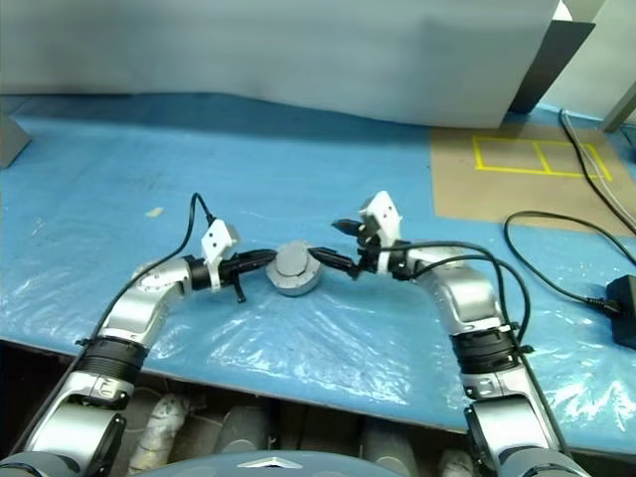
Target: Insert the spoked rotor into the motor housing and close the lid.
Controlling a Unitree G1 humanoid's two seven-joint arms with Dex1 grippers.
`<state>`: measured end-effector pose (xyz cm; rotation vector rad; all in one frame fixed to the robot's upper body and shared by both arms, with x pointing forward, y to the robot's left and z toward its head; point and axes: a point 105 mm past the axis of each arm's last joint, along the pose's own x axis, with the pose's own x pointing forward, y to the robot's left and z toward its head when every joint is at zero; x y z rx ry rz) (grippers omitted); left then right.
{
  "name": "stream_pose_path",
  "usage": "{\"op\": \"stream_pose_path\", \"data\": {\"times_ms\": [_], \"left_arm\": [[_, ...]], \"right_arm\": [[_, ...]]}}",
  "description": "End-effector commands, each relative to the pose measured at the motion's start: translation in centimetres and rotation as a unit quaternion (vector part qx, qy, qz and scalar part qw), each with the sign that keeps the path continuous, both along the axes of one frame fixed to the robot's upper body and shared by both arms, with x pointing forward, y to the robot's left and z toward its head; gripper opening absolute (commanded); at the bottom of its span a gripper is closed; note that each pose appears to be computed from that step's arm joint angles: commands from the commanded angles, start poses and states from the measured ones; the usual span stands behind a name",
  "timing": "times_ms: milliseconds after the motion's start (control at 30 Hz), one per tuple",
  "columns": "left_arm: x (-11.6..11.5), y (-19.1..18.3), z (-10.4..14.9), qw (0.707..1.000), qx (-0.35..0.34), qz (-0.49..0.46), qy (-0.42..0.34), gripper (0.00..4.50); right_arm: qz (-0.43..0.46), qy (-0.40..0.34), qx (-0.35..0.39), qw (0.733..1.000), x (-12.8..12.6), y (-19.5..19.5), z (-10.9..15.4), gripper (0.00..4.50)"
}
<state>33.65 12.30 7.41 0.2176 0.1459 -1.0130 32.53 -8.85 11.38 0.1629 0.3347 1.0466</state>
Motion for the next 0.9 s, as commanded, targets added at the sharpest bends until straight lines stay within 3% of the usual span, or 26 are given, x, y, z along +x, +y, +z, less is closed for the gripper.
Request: {"op": "stream_pose_path", "data": {"times_ms": [33,167,333,467,633,800,900], "left_arm": [[-0.9,-0.1,-3.0,0.998,0.031,-0.001,0.048,0.0],[-0.8,-0.1,-2.8,0.998,0.031,0.0,0.047,0.0],[-0.6,-0.2,-2.7,0.999,0.034,0.001,0.043,0.0],[-0.5,-0.2,-2.6,0.999,0.034,0.0,0.042,0.0],[-0.7,-0.5,-2.6,0.999,0.032,-0.003,0.041,0.0],[-0.7,-0.5,-2.5,0.999,0.033,-0.004,0.042,0.0],[-0.7,-0.5,-2.6,0.998,0.036,-0.007,0.042,0.0]], "right_arm": [[-0.011,0.16,0.039,0.986,-1.4,-1.0,-2.7,4.45],[0.015,0.232,0.053,0.971,-3.1,0.2,-3.7,4.45],[0.017,0.259,0.079,0.962,-3.2,1.8,-4.2,4.45],[0.016,0.262,0.103,0.959,-3.0,3.3,-4.0,4.45],[-0.051,0.235,0.121,0.963,-0.6,3.5,-4.0,4.45],[-0.045,0.229,0.139,0.963,-0.6,4.2,-3.1,4.45],[-0.047,0.234,0.143,0.96,-0.7,4.1,-3.3,3.87]]}}
